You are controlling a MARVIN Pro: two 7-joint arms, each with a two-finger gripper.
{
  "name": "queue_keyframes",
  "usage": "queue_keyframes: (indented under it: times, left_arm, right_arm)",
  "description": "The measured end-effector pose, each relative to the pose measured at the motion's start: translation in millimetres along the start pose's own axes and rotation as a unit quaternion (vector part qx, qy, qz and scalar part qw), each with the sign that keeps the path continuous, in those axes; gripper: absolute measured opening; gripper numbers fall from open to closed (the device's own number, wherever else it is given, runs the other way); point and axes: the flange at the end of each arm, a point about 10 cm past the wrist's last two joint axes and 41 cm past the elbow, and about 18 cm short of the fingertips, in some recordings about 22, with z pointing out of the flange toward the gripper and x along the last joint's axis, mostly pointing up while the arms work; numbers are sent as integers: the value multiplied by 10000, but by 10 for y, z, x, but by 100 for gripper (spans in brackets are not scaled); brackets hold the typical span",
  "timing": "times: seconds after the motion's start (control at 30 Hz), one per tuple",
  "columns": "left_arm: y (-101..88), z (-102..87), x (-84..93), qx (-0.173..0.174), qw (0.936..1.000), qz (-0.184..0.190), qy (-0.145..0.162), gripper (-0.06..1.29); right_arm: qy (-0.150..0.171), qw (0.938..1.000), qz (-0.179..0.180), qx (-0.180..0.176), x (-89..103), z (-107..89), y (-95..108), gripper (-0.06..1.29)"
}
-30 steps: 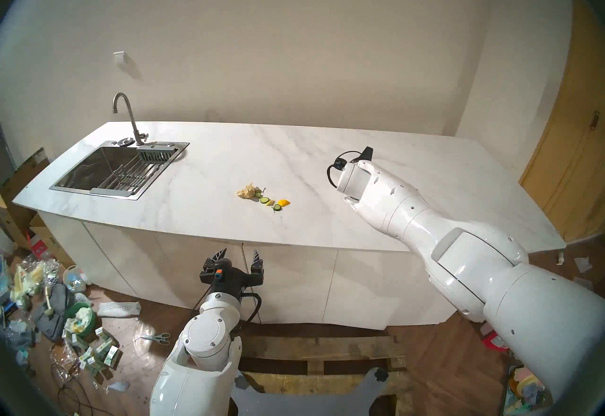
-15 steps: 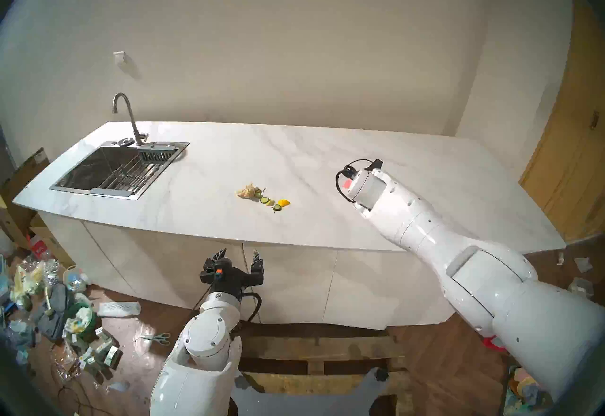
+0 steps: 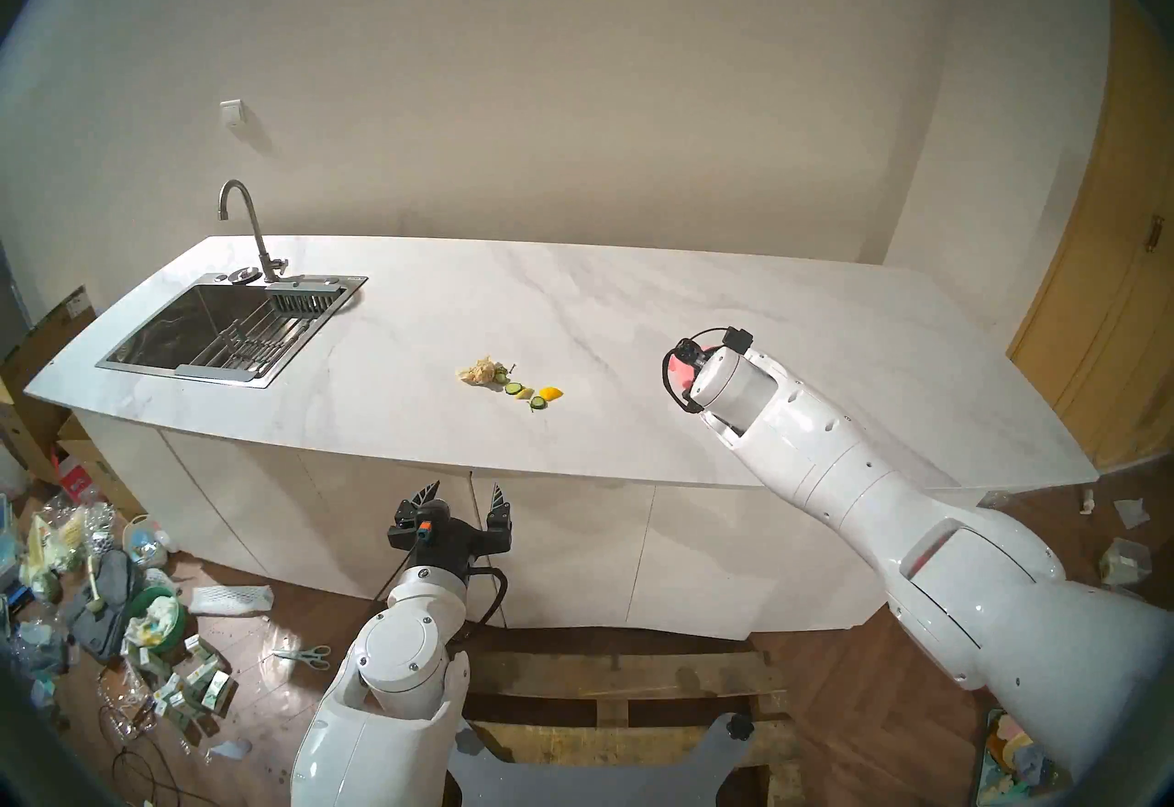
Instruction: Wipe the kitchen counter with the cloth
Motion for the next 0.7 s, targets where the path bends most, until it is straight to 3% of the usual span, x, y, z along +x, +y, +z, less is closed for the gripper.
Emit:
queue_keyframes:
  times: [0.47, 0.7]
  left_arm:
    - [-1, 3, -12, 4, 10000, 2, -14, 126]
    - [-2, 5, -22, 6, 10000, 4, -27, 126]
  right_arm:
    - [70, 9998, 169, 27, -360, -200, 343, 124]
    - [264, 9980, 570, 108, -422, -340, 600, 124]
